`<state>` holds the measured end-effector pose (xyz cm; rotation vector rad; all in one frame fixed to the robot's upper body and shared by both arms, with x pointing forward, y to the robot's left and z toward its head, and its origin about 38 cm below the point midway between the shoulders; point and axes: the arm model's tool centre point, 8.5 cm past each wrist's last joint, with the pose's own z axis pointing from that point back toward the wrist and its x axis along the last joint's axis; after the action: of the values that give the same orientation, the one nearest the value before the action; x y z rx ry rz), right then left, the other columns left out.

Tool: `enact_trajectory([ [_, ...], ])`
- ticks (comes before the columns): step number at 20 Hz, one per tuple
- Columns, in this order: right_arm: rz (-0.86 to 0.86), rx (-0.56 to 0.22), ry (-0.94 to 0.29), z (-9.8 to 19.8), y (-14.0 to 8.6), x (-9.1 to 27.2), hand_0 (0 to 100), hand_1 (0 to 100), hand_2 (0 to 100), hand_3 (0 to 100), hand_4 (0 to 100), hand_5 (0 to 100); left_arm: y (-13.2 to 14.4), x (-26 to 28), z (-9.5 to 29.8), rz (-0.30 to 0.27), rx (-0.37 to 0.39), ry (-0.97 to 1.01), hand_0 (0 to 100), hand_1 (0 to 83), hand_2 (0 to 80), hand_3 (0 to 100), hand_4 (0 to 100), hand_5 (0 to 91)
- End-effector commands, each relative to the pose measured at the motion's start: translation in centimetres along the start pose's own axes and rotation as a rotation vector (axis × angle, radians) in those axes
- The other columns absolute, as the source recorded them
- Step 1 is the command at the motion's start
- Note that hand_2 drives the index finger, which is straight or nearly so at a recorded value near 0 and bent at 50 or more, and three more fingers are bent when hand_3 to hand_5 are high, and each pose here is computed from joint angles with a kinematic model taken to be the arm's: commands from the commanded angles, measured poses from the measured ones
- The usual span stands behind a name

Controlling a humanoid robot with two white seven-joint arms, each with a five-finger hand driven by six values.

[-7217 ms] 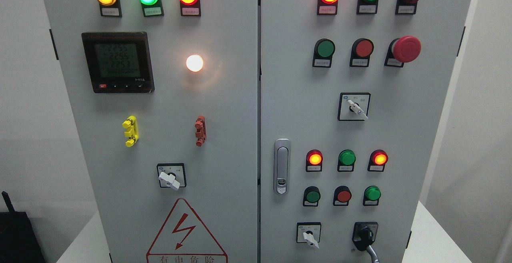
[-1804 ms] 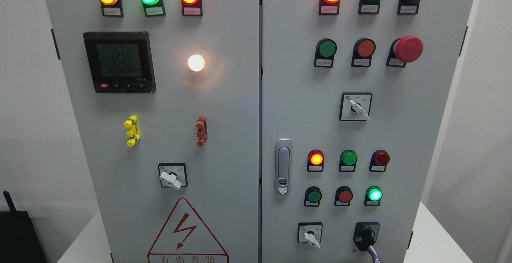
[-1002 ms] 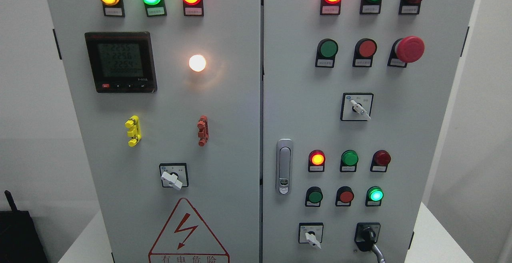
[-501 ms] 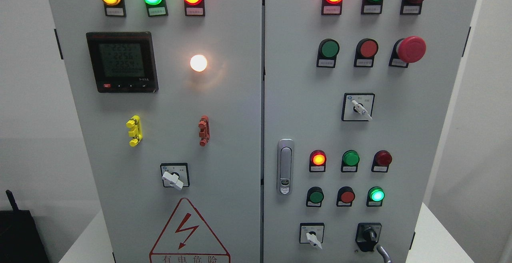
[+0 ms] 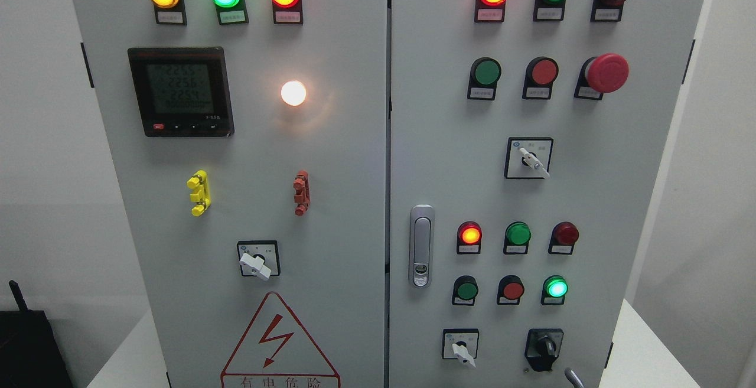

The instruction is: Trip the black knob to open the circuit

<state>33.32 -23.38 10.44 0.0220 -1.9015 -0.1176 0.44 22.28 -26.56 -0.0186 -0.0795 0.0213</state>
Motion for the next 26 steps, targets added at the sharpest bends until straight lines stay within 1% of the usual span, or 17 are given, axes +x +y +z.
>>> enact_trajectory([
  [1,-0.011,0.005,-0.051,-0.1,0.4,1.5,100,84,0,98,92,93,-0.1,0.2,0.0,0.004,-0.001,-0.004,12,38.9,0.0,0,0,0.0],
  [4,-0.017,-0.003,-0.04,0.6,0.2,1.3,100,79,0,97,90,94,-0.1,0.3,0.0,0.003,-0.001,-0.006,12,38.9,0.0,0,0,0.0],
  [6,-0.041,-0.022,-0.039,1.3,0.1,1.5,99,67,0,92,85,89,-0.1,0.3,0.0,0.003,-0.001,-0.004,12,38.9,0.0,0,0,0.0],
  [7,-0.05,-0.023,-0.039,1.7,0.1,1.6,95,61,0,90,83,87,-0.1,0.3,0.0,0.003,-0.001,-0.006,12,38.9,0.0,0,0,0.0],
  [9,-0.052,-0.026,-0.032,2.4,0.0,1.6,77,46,0,82,77,79,-0.1,0.3,0.0,0.003,-0.001,-0.006,12,38.9,0.0,0,0,0.0],
  [10,-0.051,-0.027,-0.03,2.6,-0.1,1.6,74,44,0,81,76,78,-0.1,0.3,0.0,0.003,-0.001,-0.006,12,38.9,0.0,0,0,0.0],
  [12,-0.058,-0.03,-0.027,2.9,-0.1,1.6,52,37,0,72,64,69,-0.1,0.3,0.0,0.003,-0.001,-0.006,12,38.9,0.0,0,0,0.0],
  [13,-0.067,-0.03,-0.032,3.1,0.0,1.8,46,36,0,69,60,65,-0.1,0.3,0.0,0.003,-0.001,-0.006,12,38.9,0.0,0,0,0.0],
  [14,-0.076,-0.027,-0.029,3.3,0.1,1.9,37,32,0,60,52,55,-0.1,0.2,0.0,0.004,-0.001,-0.004,12,38.9,0.0,0,0,0.0],
  [15,-0.085,-0.024,-0.029,3.5,0.3,2.0,34,31,0,59,52,54,-0.1,0.2,0.0,0.004,-0.001,-0.004,12,38.9,0.0,0,0,0.0],
  [17,-0.092,-0.021,-0.021,4.0,0.4,1.9,21,25,0,42,35,40,-0.1,0.3,0.0,0.003,-0.001,-0.006,12,38.9,0.0,0,0,0.0],
  [18,-0.098,-0.015,-0.017,4.2,0.6,1.9,19,25,0,39,31,37,-0.1,0.2,0.0,0.004,-0.001,-0.004,12,38.9,0.0,0,0,0.0],
  [20,-0.104,-0.011,-0.002,4.9,0.6,1.7,14,14,0,21,12,13,-0.1,0.2,0.0,0.004,-0.001,-0.004,12,38.9,0.0,0,0,0.0],
  [21,-0.103,-0.007,0.001,5.1,0.6,1.7,13,13,0,20,10,10,-0.1,0.2,0.0,0.004,-0.001,-0.004,12,38.9,0.0,0,0,0.0],
  [22,-0.103,-0.004,0.003,5.2,0.7,1.7,10,9,0,13,3,1,-0.1,0.2,0.0,0.004,-0.001,-0.004,12,38.9,0.0,0,0,0.0],
  [23,-0.105,0.002,0.005,5.3,0.9,1.7,9,6,0,8,0,0,-0.1,0.2,0.0,0.004,-0.001,-0.004,12,38.9,0.0,0,0,0.0],
  [26,-0.108,0.009,0.0,5.4,1.1,1.8,6,2,0,0,0,0,-0.1,0.2,0.0,0.004,-0.001,-0.004,12,38.9,0.0,0,0,0.0],
])
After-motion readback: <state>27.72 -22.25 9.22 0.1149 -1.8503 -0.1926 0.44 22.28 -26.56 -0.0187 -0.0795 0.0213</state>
